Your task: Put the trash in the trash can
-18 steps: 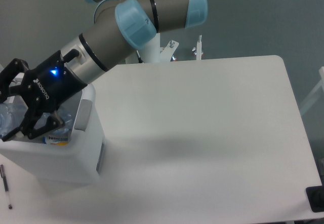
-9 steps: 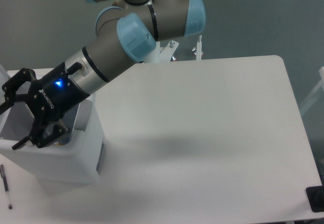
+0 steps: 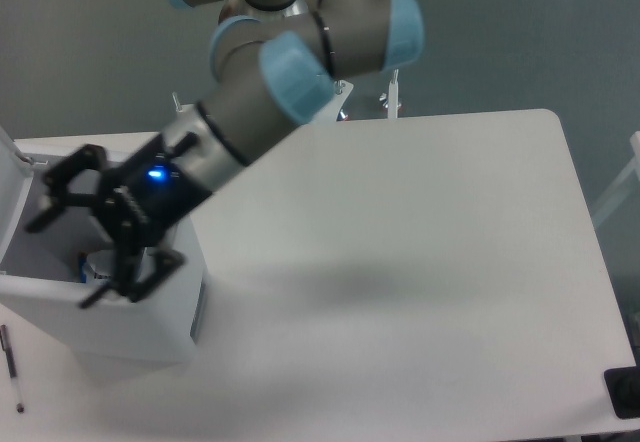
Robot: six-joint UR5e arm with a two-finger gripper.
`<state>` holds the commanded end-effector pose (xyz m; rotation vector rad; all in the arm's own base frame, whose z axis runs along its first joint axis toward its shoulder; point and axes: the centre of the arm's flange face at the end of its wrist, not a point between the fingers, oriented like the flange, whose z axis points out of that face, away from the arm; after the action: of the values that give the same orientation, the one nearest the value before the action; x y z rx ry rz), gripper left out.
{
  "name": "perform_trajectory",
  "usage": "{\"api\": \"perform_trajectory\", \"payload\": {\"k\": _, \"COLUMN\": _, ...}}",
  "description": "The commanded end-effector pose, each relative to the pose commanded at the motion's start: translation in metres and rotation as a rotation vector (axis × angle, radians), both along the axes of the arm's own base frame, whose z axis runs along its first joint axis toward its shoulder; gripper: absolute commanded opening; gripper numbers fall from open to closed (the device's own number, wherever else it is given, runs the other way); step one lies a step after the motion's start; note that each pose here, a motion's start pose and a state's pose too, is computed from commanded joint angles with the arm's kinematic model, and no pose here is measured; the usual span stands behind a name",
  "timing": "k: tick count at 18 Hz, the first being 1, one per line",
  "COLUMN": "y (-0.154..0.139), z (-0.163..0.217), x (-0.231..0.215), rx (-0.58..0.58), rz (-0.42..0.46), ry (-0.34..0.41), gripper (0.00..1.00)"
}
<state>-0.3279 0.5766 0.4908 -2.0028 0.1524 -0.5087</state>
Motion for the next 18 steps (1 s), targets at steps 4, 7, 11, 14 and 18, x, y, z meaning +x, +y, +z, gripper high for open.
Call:
{"api": "perform_trajectory", "payload": {"k": 4, "y": -0.032, "z": -0.019, "x": -0.063, "rx": -0.02, "rz": 0.102, "ry": -0.022, "gripper": 1.0}}
{"api": "perform_trajectory", "payload": {"k": 7, "y": -0.069, "z": -0.037, "x": -0.111, "rx": -0.04, "rz": 0.191, "ry": -0.041, "gripper": 1.0}}
{"api": "perform_trajectory", "payload": {"k": 11, "y": -0.097, "z": -0.061, "x": -0.15, "rx": -0.192, "rz": 0.306, "ry": 0.111, "gripper": 1.0}}
{"api": "perform_trajectory", "payload": {"k": 14, "y": -0.11, "z": -0.073, "x": -0.171, "rx": -0.331, "rz": 0.377, "ry": 0.228, "gripper": 1.0}}
{"api": "perform_trajectory", "payload": {"k": 18, "y": -0.129, "z": -0.091, "x": -0.195, "rx": -0.428, "rz": 0.408, "ry": 0.316, "gripper": 1.0}}
